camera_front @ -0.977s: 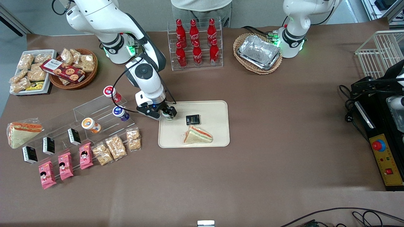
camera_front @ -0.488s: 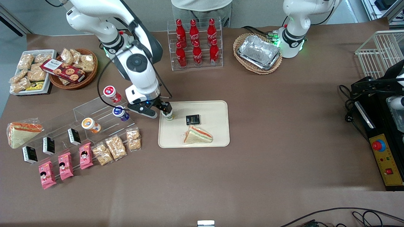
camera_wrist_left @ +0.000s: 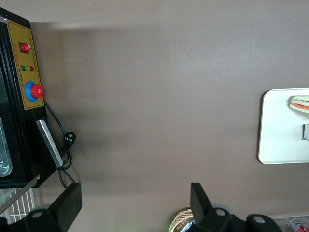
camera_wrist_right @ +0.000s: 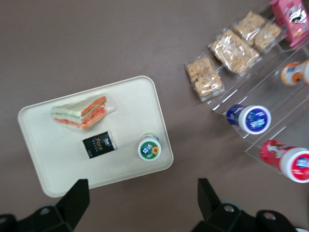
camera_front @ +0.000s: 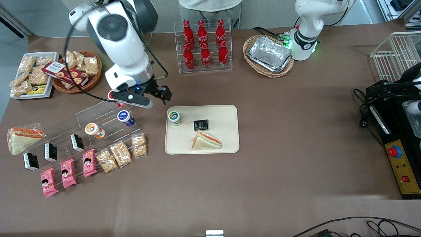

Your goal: Place green gum on tray

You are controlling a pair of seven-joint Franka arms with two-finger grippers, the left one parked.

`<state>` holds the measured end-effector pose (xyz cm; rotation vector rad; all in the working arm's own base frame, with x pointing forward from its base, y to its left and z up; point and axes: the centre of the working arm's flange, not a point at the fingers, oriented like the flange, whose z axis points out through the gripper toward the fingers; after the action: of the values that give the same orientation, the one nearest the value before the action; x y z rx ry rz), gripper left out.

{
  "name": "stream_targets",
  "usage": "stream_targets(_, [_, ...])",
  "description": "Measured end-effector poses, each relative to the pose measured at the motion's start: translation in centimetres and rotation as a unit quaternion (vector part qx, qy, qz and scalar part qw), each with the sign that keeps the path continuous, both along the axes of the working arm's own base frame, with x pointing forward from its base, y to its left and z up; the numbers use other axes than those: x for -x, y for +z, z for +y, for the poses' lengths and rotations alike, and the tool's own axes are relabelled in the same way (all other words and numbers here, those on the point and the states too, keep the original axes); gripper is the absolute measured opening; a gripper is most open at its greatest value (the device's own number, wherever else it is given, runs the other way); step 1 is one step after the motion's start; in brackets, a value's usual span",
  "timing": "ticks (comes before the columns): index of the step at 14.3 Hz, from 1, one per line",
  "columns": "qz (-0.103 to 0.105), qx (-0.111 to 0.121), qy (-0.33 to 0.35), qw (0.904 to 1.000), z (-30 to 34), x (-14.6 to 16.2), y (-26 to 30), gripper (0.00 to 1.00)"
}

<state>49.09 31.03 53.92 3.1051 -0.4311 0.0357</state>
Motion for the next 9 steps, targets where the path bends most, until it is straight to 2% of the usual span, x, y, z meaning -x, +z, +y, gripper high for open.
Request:
stream_targets(4, [-0.002, -0.001, 0.033, 0.9995, -3.3, -1.4, 6.0, 1.0])
stream_targets(9, [-0.008, 0.001, 0.13, 0.9914, -16.4, -5.8, 7.9, 1.0])
